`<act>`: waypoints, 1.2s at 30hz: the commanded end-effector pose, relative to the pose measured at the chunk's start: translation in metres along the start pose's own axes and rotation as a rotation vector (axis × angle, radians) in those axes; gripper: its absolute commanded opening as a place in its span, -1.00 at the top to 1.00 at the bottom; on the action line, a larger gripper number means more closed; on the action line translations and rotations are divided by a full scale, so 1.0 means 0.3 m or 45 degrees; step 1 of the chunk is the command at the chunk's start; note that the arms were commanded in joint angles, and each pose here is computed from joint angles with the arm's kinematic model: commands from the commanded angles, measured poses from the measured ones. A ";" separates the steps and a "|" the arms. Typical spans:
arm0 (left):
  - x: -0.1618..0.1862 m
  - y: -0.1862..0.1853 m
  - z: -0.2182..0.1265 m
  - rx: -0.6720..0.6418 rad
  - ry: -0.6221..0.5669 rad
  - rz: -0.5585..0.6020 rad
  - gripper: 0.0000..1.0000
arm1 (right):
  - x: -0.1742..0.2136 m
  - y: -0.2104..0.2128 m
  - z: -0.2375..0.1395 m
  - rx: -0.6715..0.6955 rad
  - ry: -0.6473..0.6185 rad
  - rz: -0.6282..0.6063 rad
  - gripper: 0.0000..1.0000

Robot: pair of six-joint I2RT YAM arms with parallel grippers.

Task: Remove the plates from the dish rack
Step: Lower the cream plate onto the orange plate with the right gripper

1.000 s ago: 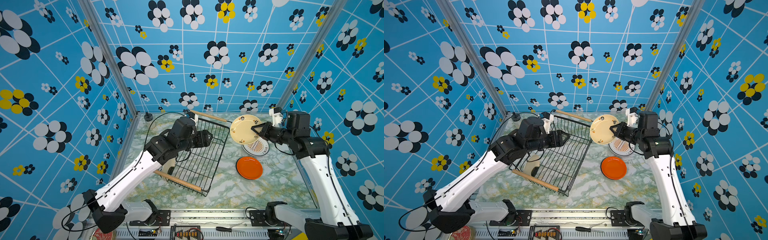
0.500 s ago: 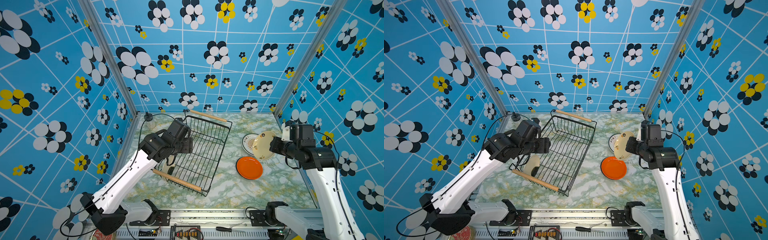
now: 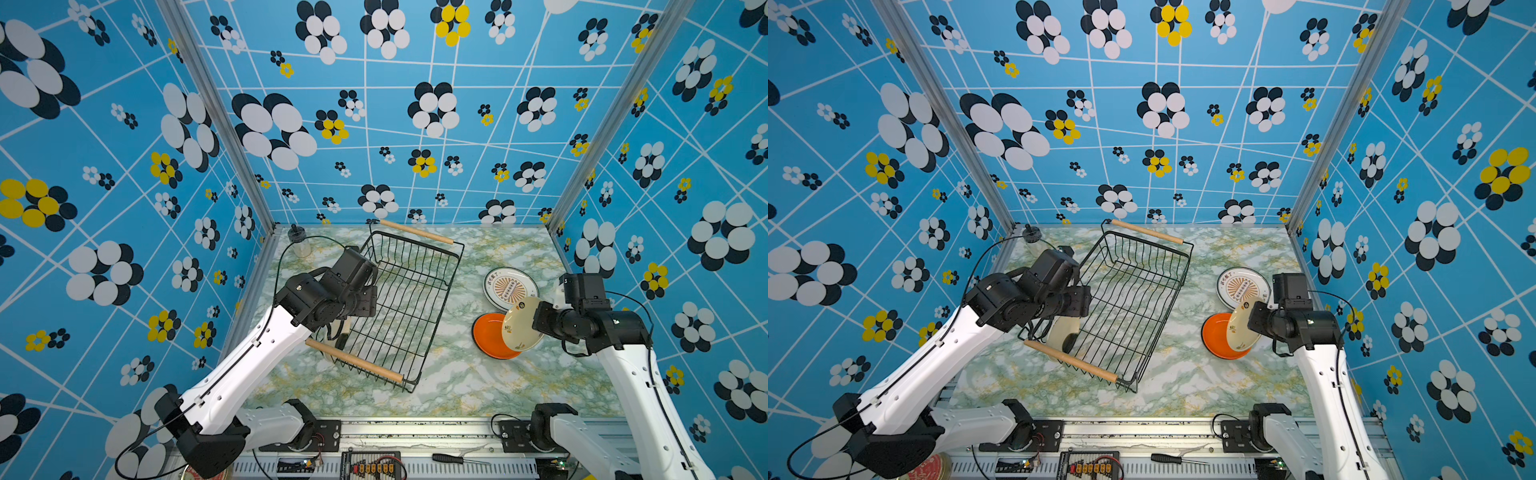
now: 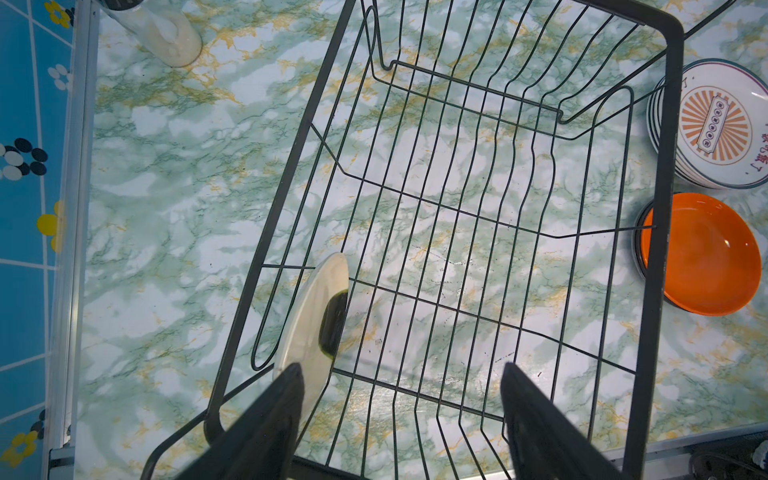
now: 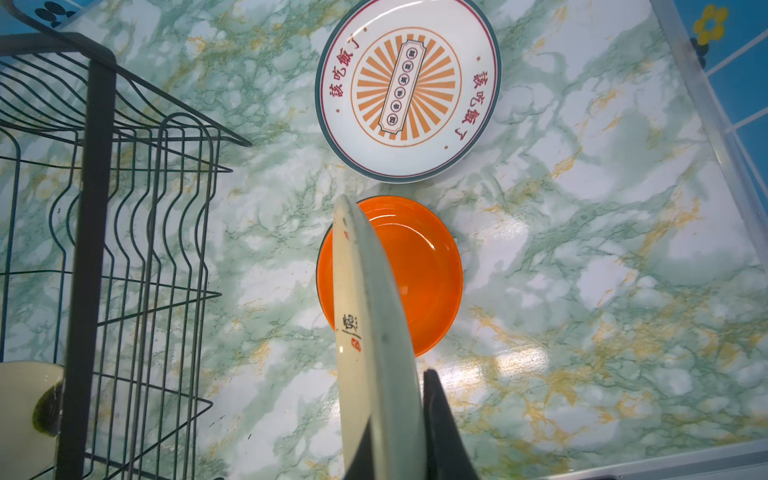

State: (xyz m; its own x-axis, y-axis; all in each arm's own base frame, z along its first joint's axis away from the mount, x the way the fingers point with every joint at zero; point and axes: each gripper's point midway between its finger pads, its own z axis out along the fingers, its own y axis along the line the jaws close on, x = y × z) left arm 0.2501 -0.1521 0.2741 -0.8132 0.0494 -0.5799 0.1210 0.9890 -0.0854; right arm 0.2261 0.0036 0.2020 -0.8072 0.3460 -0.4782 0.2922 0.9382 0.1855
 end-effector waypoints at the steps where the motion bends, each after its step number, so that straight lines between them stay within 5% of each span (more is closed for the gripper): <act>1: 0.025 0.034 0.002 -0.034 0.007 0.009 -0.53 | 0.013 0.023 0.026 -0.067 0.012 0.059 1.00; 36: 0.114 0.075 0.039 -0.073 0.087 -0.005 -0.51 | 0.077 0.034 0.260 -0.104 0.139 0.140 1.00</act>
State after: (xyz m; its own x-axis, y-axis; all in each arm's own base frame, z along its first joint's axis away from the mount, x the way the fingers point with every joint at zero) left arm 0.2337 -0.1363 0.2449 -0.8474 0.0684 -0.5266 0.1079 0.9932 -0.0447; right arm 0.2422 0.0211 0.1263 -0.8411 0.4186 -0.3426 0.3374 0.9010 0.2727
